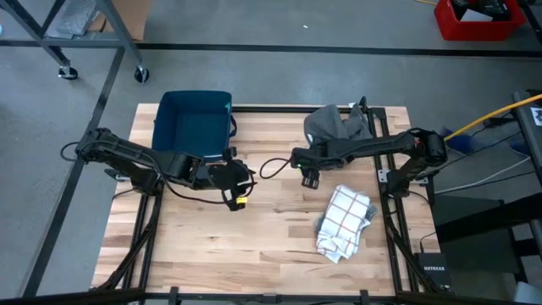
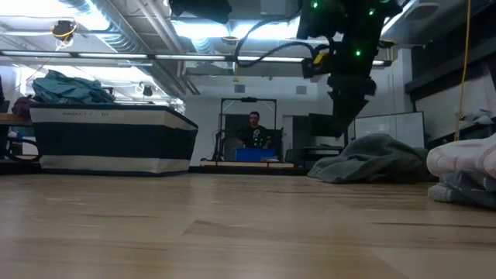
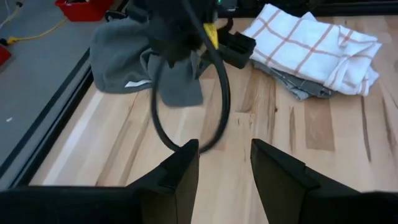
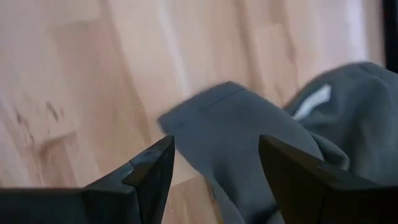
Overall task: Fold towel
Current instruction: Fold the gray towel
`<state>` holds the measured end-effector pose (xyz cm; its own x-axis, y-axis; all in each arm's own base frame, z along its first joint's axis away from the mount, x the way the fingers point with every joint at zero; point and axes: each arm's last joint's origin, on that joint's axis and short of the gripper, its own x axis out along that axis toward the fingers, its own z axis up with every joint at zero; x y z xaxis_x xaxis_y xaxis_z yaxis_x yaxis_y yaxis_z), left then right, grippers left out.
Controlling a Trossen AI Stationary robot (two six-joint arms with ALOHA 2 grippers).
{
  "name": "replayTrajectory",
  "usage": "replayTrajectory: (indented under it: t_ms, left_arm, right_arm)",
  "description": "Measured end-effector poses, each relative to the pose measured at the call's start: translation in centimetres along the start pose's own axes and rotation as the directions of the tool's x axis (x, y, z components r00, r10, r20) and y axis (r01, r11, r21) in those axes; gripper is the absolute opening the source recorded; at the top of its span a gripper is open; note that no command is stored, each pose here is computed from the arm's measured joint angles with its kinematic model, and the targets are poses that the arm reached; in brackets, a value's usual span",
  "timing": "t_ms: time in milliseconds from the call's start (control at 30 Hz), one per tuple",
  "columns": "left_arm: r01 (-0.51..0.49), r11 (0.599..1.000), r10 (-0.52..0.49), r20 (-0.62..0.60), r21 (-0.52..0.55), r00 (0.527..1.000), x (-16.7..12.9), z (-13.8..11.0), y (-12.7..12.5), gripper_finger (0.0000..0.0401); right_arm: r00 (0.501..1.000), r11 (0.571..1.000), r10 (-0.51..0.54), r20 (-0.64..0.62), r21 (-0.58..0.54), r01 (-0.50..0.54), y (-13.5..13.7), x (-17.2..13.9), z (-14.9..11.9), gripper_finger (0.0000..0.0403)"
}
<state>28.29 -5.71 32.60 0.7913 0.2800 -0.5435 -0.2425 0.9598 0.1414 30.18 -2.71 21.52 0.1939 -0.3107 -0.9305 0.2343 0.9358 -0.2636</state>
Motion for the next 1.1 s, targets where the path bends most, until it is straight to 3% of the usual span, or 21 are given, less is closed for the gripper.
replayTrajectory:
  t_ms: [200,633,900,1100]
  left_arm:
    - [0.0,1.0,0.0,0.002,-0.011,1.0,0.0,0.0,0.0,0.0136]
    - [0.0,1.0,0.0,0.0,-0.011,1.0,0.0,0.0,0.0,0.0136]
    - [0.0,1.0,0.0,0.0,-0.01,1.0,0.0,0.0,0.0,0.0136]
    - [0.0,1.0,0.0,0.0,-0.01,1.0,0.0,0.0,0.0,0.0136]
  right_arm:
    - [0.996,0.99,0.008,-0.084,-0.141,-0.02,0.9,2.6,0.2,0.0239]
    - [0.973,0.987,0.024,-0.229,-0.147,-0.059,2.4,7.0,0.0,0.0239]
    - [0.979,0.986,-0.056,-0.194,-0.167,0.023,2.4,7.5,0.3,0.0239]
    - [0.977,0.976,-0.165,-0.138,-0.167,0.142,2.0,7.7,0.8,0.0239]
